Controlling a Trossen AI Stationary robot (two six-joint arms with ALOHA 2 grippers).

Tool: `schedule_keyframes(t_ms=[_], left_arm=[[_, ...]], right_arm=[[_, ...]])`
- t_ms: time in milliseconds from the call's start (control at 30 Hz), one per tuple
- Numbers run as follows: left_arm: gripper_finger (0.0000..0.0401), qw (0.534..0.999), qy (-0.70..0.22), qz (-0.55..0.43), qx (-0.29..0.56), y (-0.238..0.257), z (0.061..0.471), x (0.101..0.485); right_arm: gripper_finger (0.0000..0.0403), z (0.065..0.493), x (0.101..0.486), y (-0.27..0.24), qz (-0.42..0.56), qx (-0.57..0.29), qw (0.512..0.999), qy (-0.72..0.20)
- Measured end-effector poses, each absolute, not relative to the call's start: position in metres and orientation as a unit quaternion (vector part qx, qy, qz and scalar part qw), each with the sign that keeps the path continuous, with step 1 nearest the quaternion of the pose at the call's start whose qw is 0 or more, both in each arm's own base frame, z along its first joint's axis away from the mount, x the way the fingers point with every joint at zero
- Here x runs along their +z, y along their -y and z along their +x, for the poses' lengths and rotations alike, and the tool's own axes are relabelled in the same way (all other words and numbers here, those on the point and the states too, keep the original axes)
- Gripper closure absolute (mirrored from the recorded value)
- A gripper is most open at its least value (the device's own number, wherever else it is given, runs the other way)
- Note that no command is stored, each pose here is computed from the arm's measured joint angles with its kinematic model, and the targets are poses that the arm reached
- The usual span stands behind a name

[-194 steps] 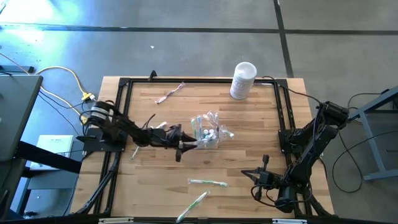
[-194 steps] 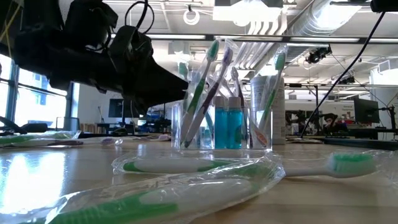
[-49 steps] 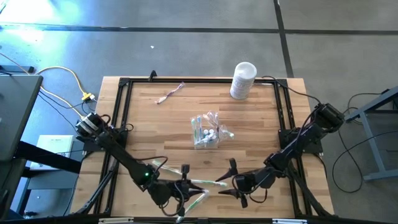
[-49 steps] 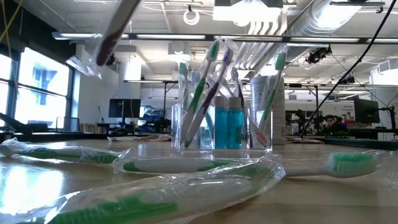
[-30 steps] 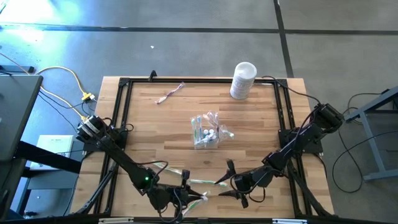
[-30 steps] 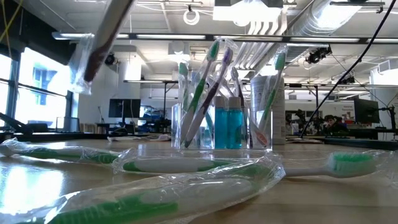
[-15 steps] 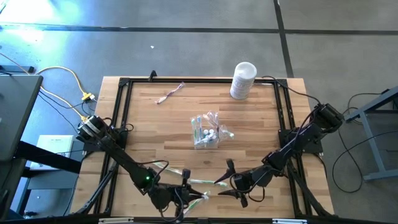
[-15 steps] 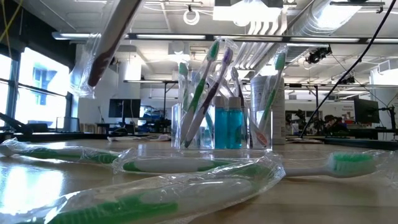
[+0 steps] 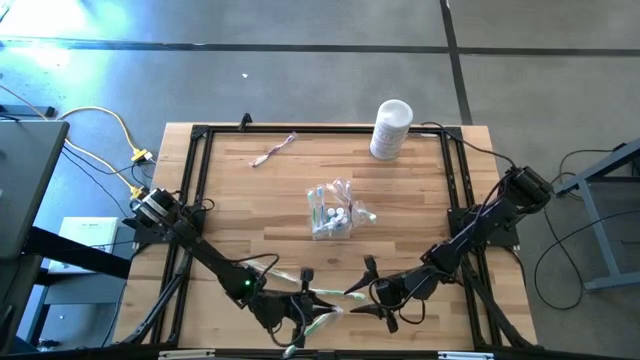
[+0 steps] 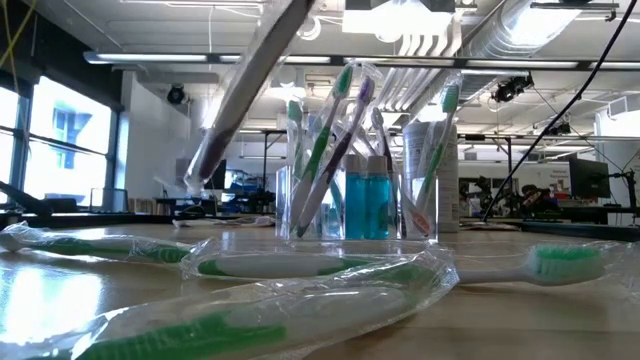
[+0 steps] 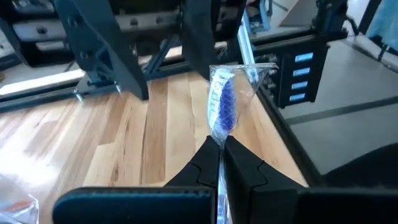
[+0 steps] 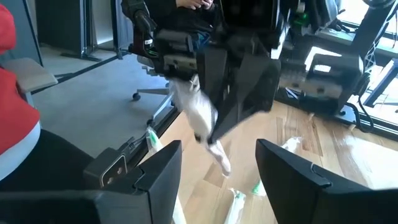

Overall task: Pick & Place toothbrushing station
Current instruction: Put the violet toothbrush into the transparent organizer

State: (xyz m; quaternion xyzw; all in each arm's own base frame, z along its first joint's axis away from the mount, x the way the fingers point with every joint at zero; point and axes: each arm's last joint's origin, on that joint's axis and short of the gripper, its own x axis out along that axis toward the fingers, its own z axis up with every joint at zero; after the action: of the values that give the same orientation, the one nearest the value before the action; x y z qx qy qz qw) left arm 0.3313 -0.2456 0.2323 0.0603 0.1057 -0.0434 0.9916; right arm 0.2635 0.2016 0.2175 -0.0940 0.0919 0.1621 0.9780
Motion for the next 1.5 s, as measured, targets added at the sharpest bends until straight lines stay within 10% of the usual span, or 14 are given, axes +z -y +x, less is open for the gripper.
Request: schedule_keyframes(t_ms=[1500], left_arm=[[0.0400,0.995,-0.091,-0.010,-0.050,0.212,0.361,0.231]], right_arm=[[0.0216,0.272,0.219,-0.191,-0.110,0.168,0.976,-0.083]])
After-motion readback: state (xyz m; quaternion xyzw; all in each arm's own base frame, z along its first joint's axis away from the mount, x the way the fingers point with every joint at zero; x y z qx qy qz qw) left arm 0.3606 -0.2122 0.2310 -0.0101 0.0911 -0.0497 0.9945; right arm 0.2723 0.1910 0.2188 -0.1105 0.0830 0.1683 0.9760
